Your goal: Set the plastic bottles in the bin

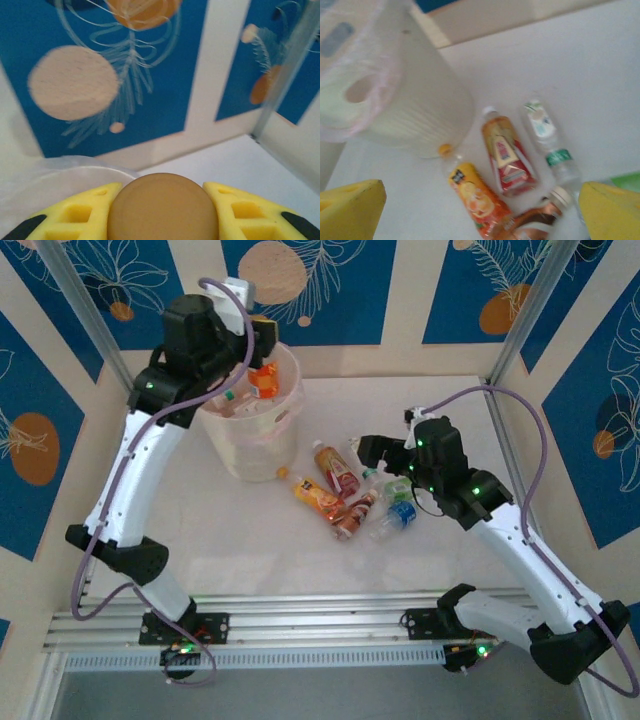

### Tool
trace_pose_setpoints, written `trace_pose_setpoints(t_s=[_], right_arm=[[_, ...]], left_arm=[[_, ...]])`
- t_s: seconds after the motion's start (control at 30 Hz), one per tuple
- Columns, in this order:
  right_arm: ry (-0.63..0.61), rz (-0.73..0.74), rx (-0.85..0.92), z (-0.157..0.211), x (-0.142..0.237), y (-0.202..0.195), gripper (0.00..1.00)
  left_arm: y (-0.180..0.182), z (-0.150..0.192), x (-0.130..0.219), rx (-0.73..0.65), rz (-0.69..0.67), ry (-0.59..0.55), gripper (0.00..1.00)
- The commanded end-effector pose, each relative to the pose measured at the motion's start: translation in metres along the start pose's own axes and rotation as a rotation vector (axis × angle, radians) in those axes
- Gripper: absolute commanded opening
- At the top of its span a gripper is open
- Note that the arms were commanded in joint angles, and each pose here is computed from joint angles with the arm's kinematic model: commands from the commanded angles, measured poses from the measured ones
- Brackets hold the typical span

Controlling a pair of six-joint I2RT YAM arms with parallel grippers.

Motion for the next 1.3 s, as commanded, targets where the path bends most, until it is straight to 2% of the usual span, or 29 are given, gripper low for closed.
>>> trace_pose_setpoints(t_s=[0.0, 0.3, 0.5, 0.67, 0.87, 1.27], right_arm=[[0.044, 0.162, -0.101, 0.005, 0.006, -0.028, 0.99], [0.046, 0.283, -0.225, 0.006, 0.016, -0.071, 0.99], [0.018, 0.373, -0.248, -0.001, 0.025, -0.092, 0.99], [0.024, 0.454, -0.302, -0.002, 0.024, -0.117, 0.99], [0.040, 0.524, -0.355, -0.003, 0.020, -0.140, 0.99], [0.036, 0.604, -0.435, -0.017, 0.005, -0.191, 0.99]], left_arm=[[0.026, -0.008, 0.005, -0.073, -0.110, 0.002, 0.02], [0.065, 0.028, -0.025, -0.076, -0.226, 0.148, 0.02], [0.076, 0.057, -0.042, -0.068, -0.300, 0.151, 0.03], [0.079, 0.078, -0.038, -0.047, -0.334, 0.122, 0.03], [0.088, 0.103, -0.029, -0.008, -0.397, 0.144, 0.05], [0.093, 0.148, -0.031, 0.066, -0.444, 0.188, 0.18]])
Point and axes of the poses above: each hand's point on the last joint's axis, 136 mm out from that joint toward the fingers, its own x axis back along the fingers, its own y axis along the line the jaws close on, z = x × y, the point moved 8 cm from there along x, back along the fingers, and after that the axes turned 6 degrees about -x, right-handed, at the moved point
